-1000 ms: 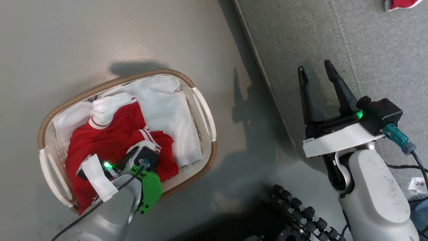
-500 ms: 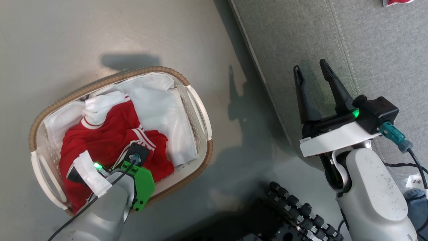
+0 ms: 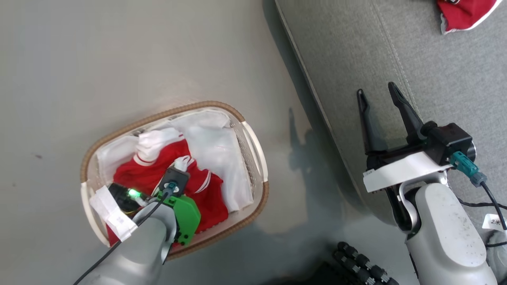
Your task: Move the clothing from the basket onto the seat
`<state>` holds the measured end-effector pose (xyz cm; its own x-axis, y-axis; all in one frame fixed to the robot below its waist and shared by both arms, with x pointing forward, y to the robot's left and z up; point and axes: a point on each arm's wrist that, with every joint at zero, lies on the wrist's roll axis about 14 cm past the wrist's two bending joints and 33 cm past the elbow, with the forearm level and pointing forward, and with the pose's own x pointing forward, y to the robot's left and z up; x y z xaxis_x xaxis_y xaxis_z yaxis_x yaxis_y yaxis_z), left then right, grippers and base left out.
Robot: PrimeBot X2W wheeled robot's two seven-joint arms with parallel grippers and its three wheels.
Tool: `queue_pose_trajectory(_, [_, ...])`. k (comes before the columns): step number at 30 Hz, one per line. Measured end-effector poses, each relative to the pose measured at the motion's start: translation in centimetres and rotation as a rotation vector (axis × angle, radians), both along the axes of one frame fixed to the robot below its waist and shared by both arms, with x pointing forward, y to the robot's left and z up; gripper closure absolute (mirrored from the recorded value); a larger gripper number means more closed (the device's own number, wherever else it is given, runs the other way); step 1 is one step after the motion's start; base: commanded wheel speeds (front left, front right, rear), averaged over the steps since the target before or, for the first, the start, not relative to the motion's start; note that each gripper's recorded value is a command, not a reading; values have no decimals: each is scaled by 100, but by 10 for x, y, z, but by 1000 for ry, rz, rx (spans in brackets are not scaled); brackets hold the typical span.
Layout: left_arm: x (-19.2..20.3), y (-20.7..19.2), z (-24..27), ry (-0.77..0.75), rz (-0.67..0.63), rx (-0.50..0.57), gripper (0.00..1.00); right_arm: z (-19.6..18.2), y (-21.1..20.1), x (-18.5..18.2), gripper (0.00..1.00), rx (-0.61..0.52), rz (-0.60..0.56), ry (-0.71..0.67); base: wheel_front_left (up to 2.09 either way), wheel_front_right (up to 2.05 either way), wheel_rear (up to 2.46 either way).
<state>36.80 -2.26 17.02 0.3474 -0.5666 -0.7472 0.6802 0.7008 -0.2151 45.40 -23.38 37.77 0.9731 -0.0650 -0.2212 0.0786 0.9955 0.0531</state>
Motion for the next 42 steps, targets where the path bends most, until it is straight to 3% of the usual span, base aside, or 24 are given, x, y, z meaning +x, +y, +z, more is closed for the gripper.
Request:
queue_pose_trajectory(10, [59,-3,106,-313,35,-139,100,33,11,-21,0,-16,23,-55,0,0,0])
queue_pose_trajectory(20, [92,-2,242,-695,-62,-218,100,68,22,-48,0,-29,49,-128,0,0,0])
queue_pose_trajectory(29, [102,-10,374,-1007,-157,-244,100,100,37,-67,0,-28,86,-212,0,0,0])
queue_pose_trajectory(42, [94,-14,528,-1330,-201,-237,100,138,74,-78,0,-32,198,-327,0,0,0])
